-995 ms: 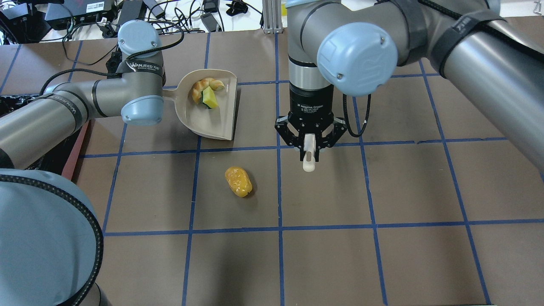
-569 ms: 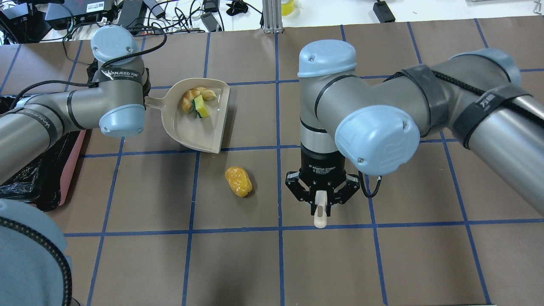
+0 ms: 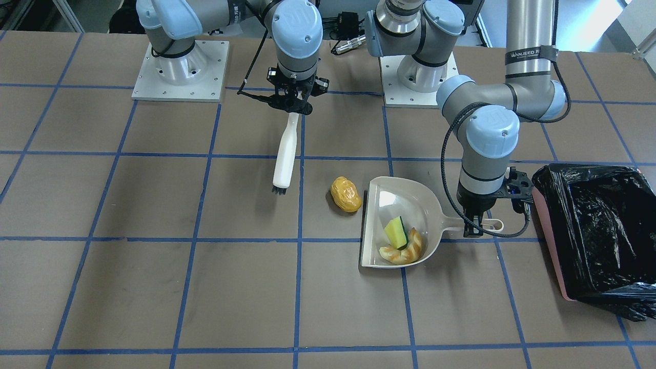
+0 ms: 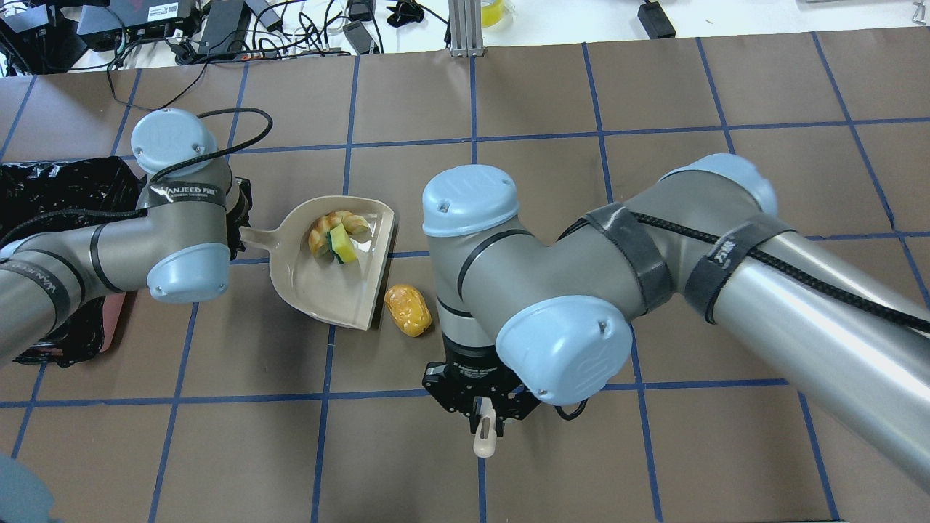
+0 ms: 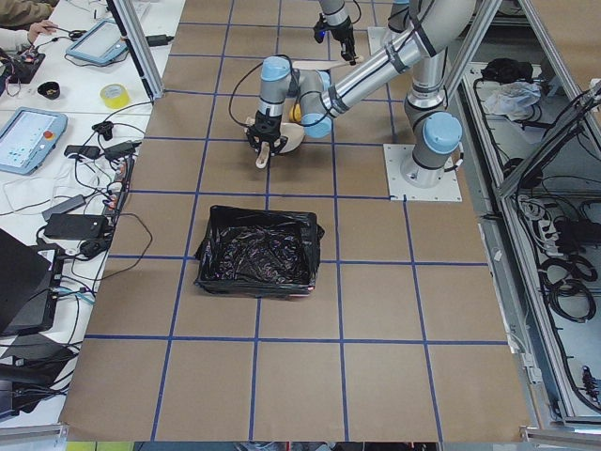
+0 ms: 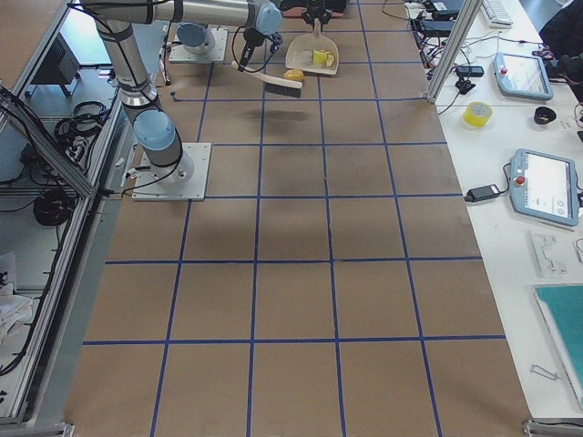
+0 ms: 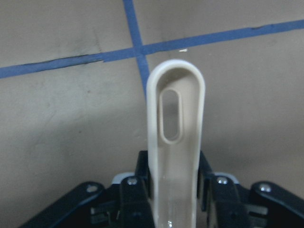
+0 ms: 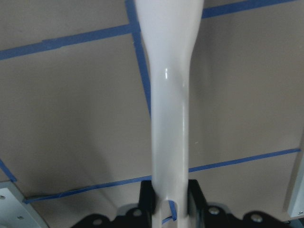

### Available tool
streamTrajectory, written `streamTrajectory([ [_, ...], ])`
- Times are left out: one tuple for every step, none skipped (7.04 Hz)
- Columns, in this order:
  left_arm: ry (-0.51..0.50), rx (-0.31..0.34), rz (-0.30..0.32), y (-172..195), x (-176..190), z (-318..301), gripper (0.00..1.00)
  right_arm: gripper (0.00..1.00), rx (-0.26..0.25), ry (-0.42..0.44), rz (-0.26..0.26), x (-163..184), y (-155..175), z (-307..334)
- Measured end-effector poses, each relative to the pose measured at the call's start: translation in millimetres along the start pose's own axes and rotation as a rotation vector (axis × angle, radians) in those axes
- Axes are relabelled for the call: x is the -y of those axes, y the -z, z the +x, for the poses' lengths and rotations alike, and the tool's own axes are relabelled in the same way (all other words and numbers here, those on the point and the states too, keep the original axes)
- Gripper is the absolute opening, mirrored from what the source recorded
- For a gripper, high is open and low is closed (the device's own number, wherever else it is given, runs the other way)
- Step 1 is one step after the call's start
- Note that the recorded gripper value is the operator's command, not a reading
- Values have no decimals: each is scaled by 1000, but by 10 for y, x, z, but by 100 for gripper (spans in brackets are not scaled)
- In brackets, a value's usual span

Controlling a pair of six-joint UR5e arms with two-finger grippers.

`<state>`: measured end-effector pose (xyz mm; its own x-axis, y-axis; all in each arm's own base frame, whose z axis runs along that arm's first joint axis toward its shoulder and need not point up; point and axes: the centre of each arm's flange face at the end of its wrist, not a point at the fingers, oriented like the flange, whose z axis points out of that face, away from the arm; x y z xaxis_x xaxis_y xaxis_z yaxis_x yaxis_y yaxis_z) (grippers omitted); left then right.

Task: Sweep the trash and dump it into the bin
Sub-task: 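Move the brush with the right gripper behind the yellow potato, then sweep the yellow potato into the dustpan with the right gripper's brush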

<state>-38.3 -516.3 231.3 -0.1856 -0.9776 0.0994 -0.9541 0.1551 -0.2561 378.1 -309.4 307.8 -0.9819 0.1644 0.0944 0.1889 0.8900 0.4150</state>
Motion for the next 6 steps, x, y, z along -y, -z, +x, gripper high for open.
streamTrajectory([
  [-3, 10, -2, 5, -55, -170, 0, 0, 4, 1, -3, -56, -112, -132],
  [1, 19, 5, 10, -100, -325, 0, 0, 6, 3, 0, -83, -158, -199],
  [25, 16, 18, 34, -136, -431, 0, 0, 12, -1, 7, -87, -176, -232],
  [64, 8, 25, 49, -166, -476, 0, 0, 18, -8, 11, -73, -195, -260],
  [113, 3, 27, 40, -184, -489, 0, 0, 32, -21, 7, -39, -231, -302],
  [160, -2, 29, 20, -195, -483, 0, 0, 59, -39, -3, 8, -278, -369],
])
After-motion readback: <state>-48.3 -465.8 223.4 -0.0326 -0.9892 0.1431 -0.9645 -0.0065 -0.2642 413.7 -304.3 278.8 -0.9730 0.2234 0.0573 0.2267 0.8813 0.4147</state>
